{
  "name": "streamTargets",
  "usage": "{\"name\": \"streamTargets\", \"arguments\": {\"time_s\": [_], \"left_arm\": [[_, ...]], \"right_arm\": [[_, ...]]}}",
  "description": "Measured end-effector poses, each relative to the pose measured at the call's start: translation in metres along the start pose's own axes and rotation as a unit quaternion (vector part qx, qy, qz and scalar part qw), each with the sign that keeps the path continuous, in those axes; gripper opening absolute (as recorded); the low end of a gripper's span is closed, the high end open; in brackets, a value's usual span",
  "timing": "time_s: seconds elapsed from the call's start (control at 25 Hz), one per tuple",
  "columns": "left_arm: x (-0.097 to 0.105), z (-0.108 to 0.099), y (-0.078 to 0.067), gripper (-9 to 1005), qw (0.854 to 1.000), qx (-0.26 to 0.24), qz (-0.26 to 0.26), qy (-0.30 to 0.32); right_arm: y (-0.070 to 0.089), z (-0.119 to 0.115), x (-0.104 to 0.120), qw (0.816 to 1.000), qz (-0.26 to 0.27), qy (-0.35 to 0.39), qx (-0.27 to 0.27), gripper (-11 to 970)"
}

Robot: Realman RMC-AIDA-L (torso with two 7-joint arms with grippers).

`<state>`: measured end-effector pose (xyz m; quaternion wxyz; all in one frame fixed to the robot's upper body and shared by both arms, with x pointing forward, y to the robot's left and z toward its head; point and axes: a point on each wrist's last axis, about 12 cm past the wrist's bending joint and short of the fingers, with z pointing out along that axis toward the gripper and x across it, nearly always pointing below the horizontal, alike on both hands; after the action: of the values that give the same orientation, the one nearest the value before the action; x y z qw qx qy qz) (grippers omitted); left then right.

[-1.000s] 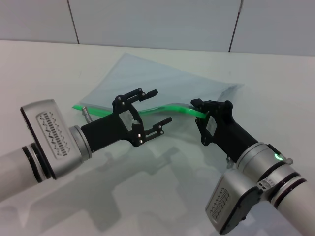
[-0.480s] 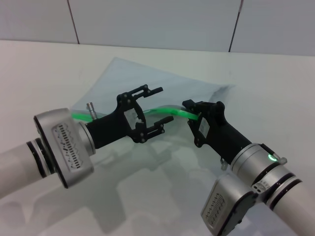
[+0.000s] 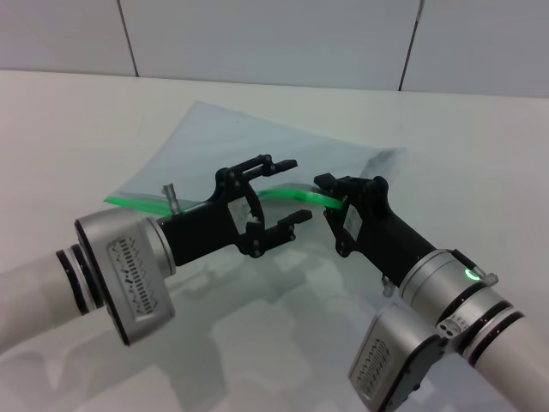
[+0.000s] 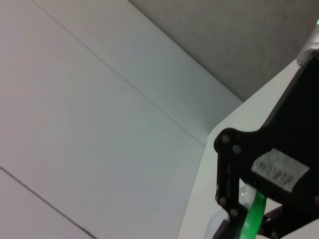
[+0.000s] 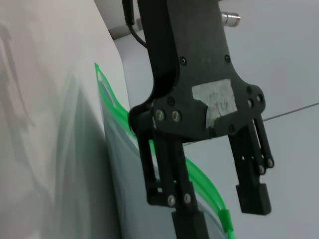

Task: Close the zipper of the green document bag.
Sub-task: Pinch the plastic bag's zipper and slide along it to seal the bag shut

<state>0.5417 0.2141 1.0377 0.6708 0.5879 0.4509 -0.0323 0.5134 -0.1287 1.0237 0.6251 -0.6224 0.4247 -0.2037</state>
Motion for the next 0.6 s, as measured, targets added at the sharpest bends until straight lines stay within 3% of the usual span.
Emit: {"name": "streamTargets", "arguments": {"time_s": [0.6], "left_arm": [[-0.0043,0.0023,0.0003,573,0.999,-0.006,0.044,-0.014]], "right_arm": [[-0.0002,0.001,-0.0034,1.0,-0.009,-0.011,-0.001,46]]}}
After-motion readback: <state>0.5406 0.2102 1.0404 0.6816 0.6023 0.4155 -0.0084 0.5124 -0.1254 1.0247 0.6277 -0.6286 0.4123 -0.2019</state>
